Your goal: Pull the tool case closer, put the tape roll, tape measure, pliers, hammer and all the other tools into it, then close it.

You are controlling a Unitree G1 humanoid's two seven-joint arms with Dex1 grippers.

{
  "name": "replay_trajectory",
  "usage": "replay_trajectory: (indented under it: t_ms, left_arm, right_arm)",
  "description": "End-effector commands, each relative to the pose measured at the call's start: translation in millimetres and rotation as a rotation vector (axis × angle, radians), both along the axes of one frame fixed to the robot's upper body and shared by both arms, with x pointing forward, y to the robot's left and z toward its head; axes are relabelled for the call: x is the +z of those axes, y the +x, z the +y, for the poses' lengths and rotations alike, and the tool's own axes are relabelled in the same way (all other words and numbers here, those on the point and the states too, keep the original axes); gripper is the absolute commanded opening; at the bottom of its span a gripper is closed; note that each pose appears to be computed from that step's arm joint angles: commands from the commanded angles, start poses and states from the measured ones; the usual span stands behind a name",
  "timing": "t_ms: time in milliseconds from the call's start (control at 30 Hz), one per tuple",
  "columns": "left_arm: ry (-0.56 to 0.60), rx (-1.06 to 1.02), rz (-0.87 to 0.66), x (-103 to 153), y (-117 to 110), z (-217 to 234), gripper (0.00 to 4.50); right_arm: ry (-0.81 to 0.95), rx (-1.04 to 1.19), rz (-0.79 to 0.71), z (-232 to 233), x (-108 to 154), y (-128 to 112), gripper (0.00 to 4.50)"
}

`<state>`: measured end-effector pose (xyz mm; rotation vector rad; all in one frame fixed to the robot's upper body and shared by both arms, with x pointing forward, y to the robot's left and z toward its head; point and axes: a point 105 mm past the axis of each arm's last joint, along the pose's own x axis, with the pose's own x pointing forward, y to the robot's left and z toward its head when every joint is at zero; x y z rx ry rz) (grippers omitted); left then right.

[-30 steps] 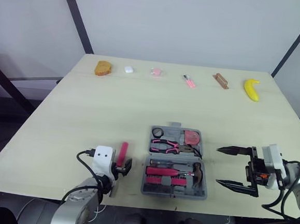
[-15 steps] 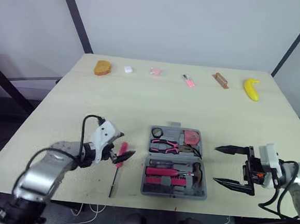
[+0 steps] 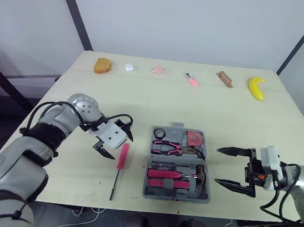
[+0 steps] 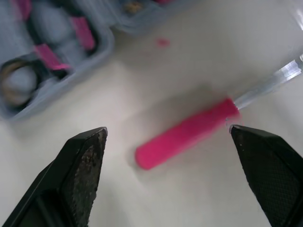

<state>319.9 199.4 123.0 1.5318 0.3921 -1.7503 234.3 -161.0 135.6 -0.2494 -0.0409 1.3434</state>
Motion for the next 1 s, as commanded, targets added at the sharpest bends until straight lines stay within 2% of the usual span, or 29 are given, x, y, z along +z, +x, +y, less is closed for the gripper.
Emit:
replay_trajectory:
  t_ms: [33,267,500,733,833,867,967,1000]
  left_arm:
    - [0.12,-0.131,0.038,-5,-7,11,4.43]
    - [0.266,-0.364,0.033,-11,-6,7,4.43]
    - [0.25,-0.507,0.056,-31,-15,-8,4.43]
    - [0.243,-0.515,0.074,-48,-18,-15,4.43]
    - [0.237,-0.524,0.066,-54,-19,-17,3.78]
    - [0.239,-0.522,0.067,-55,-19,-17,3.23]
    - [0.239,-0.528,0.059,-59,-19,-17,2.01]
    - [0.243,-0.531,0.054,-60,-19,-16,1.36]
  right_arm:
    - [0.007,0.004,-0.066,0,13,-2,4.5]
    - [0.009,-0.004,-0.068,0,14,-2,4.5]
    - [0.012,0.0,-0.071,1,15,0,4.5]
    - [0.007,-0.003,-0.075,0,16,-1,4.5]
    - [0.009,-0.006,-0.075,0,16,-1,4.5]
    - [0.009,-0.006,-0.074,0,15,-1,4.5]
    - [0.011,-0.007,-0.071,1,14,-2,4.5]
    - [0.012,-0.008,-0.07,1,14,-2,4.5]
